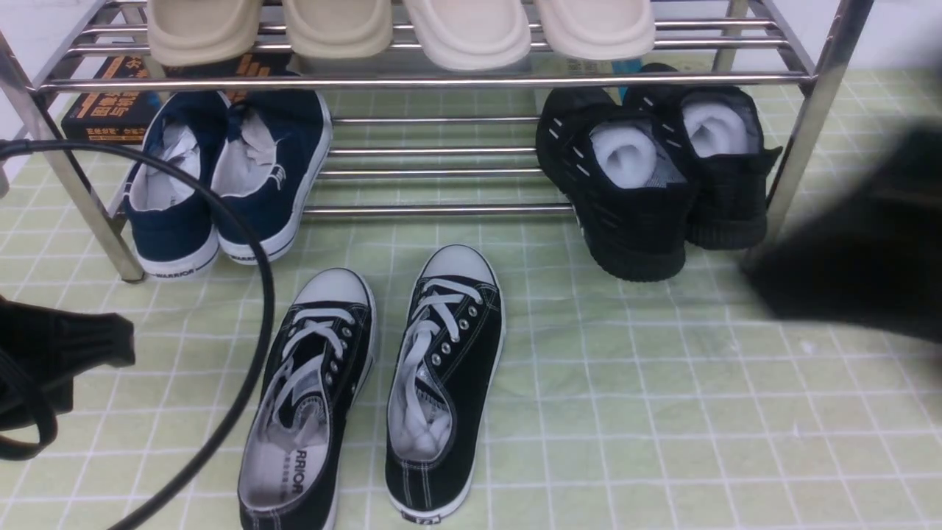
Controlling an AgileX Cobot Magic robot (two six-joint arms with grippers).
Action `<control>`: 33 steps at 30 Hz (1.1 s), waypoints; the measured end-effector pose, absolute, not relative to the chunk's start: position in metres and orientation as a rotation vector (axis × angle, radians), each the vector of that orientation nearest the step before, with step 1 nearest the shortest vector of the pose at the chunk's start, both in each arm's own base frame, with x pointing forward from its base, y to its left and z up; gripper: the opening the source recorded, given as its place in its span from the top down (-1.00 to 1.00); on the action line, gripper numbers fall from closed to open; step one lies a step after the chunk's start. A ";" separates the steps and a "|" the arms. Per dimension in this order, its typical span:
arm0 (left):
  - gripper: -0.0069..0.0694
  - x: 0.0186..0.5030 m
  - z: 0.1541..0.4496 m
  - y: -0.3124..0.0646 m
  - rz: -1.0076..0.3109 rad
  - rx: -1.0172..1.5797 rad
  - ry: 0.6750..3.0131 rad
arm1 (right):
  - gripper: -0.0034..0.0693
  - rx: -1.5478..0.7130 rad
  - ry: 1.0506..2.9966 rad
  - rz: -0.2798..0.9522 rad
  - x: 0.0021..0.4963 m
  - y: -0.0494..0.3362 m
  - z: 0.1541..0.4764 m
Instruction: Take the shoes off the shelf with your hand from the green coffee tablecloth.
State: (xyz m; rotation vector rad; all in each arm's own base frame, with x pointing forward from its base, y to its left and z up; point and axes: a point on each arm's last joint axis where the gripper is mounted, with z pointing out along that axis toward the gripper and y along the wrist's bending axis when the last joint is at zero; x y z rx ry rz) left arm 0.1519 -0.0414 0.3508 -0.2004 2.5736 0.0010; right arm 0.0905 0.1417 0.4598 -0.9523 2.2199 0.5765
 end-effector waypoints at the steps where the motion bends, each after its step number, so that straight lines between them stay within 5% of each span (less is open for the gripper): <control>1: 0.45 0.152 0.351 -0.041 0.001 -0.200 2.574 | 0.91 -0.940 2.198 0.560 0.081 0.123 0.454; 6: 0.45 0.152 0.351 -0.041 0.000 -0.198 2.571 | 0.91 -0.805 1.844 0.689 0.045 0.060 0.398; 13: 0.45 0.152 0.351 -0.041 0.008 -0.193 2.568 | 0.91 -0.674 1.439 0.846 0.028 0.038 0.311; 19: 0.48 0.152 0.351 -0.041 0.011 -0.193 2.567 | 0.90 -0.703 1.422 0.790 0.028 0.037 0.295; 24: 0.79 0.152 0.351 -0.040 0.026 -0.183 2.566 | 0.90 -0.723 1.479 0.767 0.029 0.036 0.289; 33: 0.82 0.155 0.353 -0.034 0.137 -0.097 2.536 | 0.88 -0.727 1.492 0.761 0.029 0.036 0.288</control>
